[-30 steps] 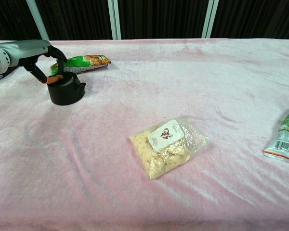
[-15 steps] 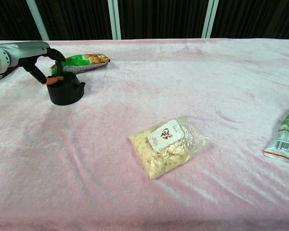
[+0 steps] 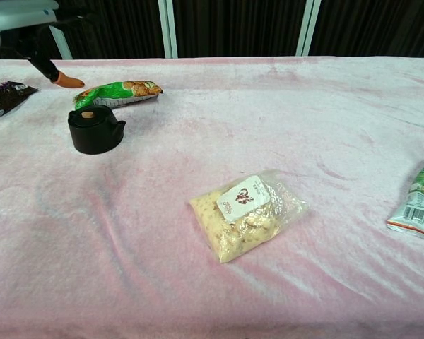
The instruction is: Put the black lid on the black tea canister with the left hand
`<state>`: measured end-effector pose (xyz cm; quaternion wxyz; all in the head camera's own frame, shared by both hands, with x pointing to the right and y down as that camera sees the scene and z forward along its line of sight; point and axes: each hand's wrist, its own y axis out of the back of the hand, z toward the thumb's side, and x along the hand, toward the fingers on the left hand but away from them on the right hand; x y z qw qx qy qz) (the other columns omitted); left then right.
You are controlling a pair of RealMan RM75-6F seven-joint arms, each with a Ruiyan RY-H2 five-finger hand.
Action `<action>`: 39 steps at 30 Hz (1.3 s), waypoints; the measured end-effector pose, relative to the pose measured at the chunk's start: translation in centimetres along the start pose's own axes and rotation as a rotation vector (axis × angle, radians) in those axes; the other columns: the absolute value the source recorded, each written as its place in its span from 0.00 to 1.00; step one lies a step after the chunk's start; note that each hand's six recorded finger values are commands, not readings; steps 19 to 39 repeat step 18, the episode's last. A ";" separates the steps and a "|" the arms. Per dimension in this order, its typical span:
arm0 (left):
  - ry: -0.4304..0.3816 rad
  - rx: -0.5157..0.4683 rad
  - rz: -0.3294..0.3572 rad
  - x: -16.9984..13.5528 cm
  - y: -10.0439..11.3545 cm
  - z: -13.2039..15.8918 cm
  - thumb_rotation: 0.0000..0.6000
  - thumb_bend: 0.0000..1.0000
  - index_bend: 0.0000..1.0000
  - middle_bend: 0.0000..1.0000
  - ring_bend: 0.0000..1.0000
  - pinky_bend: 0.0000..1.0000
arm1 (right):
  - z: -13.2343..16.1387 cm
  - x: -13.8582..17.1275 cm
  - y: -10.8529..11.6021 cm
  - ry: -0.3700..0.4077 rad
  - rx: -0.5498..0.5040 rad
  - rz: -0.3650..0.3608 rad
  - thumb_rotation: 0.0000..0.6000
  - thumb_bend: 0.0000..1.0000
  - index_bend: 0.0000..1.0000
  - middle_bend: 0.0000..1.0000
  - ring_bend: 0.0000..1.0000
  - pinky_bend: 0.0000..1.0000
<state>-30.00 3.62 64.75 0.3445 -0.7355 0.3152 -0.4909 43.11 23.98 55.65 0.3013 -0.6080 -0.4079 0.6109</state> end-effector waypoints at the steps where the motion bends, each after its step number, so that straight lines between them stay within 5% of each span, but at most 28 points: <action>1: -0.002 0.027 0.010 -1.0 0.5 -0.1 1.00 0.27 0.13 0.02 0.00 0.04 | 0.0 0.0 0.0 -0.001 0.001 0.000 1.00 0.18 0.00 0.02 0.14 0.19; 6: 0.038 0.171 0.042 -7.3 1.7 -1.1 1.00 0.27 0.13 0.03 0.00 0.06 | -0.1 0.0 0.1 -0.003 -0.002 -0.005 1.00 0.18 0.00 0.03 0.14 0.19; 10: 0.163 0.257 0.021 -14.8 1.2 -3.7 1.00 0.27 0.13 0.03 0.00 0.07 | 0.0 0.0 0.2 0.003 0.003 -0.009 1.00 0.18 0.00 0.02 0.14 0.19; 16: 0.254 0.216 -0.012 -22.3 0.0 -6.0 1.00 0.27 0.16 0.04 0.00 0.06 | 0.0 0.1 0.2 0.007 0.005 -0.013 1.00 0.18 0.00 0.02 0.14 0.19; 39: 0.247 0.191 0.004 -23.1 0.0 -6.4 1.00 0.27 0.16 0.04 0.00 0.06 | 0.1 0.1 0.2 0.010 0.007 -0.013 1.00 0.18 0.00 0.02 0.14 0.19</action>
